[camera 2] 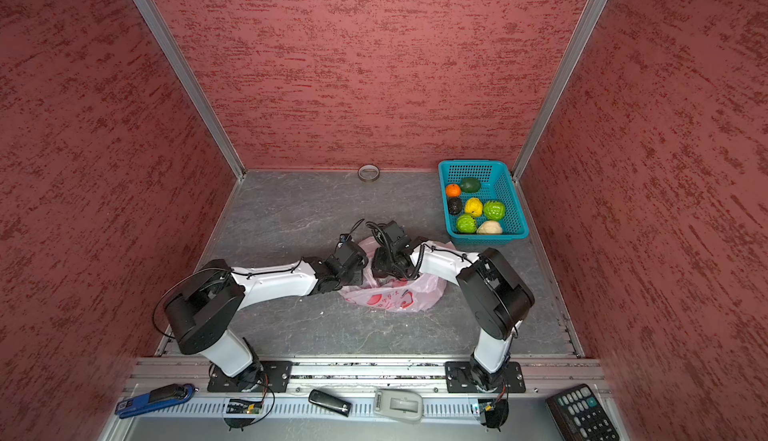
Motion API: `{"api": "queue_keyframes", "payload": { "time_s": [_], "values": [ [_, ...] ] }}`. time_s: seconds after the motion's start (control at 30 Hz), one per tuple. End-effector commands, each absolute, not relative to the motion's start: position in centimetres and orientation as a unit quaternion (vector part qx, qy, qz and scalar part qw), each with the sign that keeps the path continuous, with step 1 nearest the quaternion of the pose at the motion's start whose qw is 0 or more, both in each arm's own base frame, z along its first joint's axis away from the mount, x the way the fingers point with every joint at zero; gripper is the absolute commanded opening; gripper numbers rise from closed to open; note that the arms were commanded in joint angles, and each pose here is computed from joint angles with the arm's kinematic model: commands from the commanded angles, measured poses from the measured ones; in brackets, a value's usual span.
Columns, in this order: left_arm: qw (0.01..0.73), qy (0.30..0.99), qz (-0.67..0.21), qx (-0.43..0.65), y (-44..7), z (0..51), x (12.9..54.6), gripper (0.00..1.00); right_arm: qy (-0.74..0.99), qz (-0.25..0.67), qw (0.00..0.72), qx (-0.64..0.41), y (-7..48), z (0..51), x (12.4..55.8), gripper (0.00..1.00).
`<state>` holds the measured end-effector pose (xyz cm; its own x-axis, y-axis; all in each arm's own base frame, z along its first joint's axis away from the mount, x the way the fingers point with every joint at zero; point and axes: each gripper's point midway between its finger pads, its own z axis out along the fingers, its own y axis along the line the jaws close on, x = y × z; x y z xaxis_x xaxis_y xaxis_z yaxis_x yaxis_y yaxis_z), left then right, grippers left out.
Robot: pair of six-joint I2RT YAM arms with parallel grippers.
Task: Untie the knot of the plastic bag and take out the fruit
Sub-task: 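Lift the green grapes out and carry them to the teal basket with the right gripper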
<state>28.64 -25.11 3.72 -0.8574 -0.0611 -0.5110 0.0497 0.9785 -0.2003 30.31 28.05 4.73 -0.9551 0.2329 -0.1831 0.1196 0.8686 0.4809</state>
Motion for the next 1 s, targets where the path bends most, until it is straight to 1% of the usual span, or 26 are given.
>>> {"api": "queue_keyframes", "payload": {
  "time_s": [0.0, 0.07, 0.13, 0.3, 0.4, 0.47, 0.73, 0.97],
  "values": [
    [0.27, 0.958, -0.098, -0.007, -24.9, 3.4, 28.5, 0.0, 0.95, 0.264, 0.138, 0.094, 29.0, 6.4, 31.0, 0.55],
    [0.27, 0.958, -0.094, -0.011, -24.6, 3.4, 28.6, 0.0, 0.947, 0.273, 0.141, 0.095, 28.8, 7.3, 30.6, 0.51],
    [0.271, 0.958, -0.091, -0.016, -24.3, 3.5, 28.6, 0.0, 0.944, 0.281, 0.145, 0.096, 28.6, 8.4, 30.1, 0.49],
    [0.277, 0.957, -0.086, -0.021, -23.8, 4.1, 28.9, 0.0, 0.939, 0.291, 0.158, 0.095, 27.3, 11.3, 28.4, 0.47],
    [0.279, 0.956, -0.084, -0.017, -23.8, 4.3, 29.0, 0.0, 0.936, 0.298, 0.162, 0.093, 27.0, 12.7, 27.9, 0.47],
    [0.279, 0.957, -0.083, -0.016, -23.7, 4.3, 29.0, 0.0, 0.93, 0.311, 0.175, 0.091, 26.9, 14.4, 27.7, 0.47],
    [0.278, 0.957, -0.08, -0.016, -23.3, 4.7, 29.4, 0.0, 0.904, 0.354, 0.219, 0.097, 27.0, 20.3, 28.8, 0.48],
    [0.284, 0.955, -0.083, -0.005, -23.8, 5.5, 29.8, 0.0, 0.878, 0.398, 0.252, 0.091, 27.6, 24.1, 31.1, 0.48]
  ]
}}
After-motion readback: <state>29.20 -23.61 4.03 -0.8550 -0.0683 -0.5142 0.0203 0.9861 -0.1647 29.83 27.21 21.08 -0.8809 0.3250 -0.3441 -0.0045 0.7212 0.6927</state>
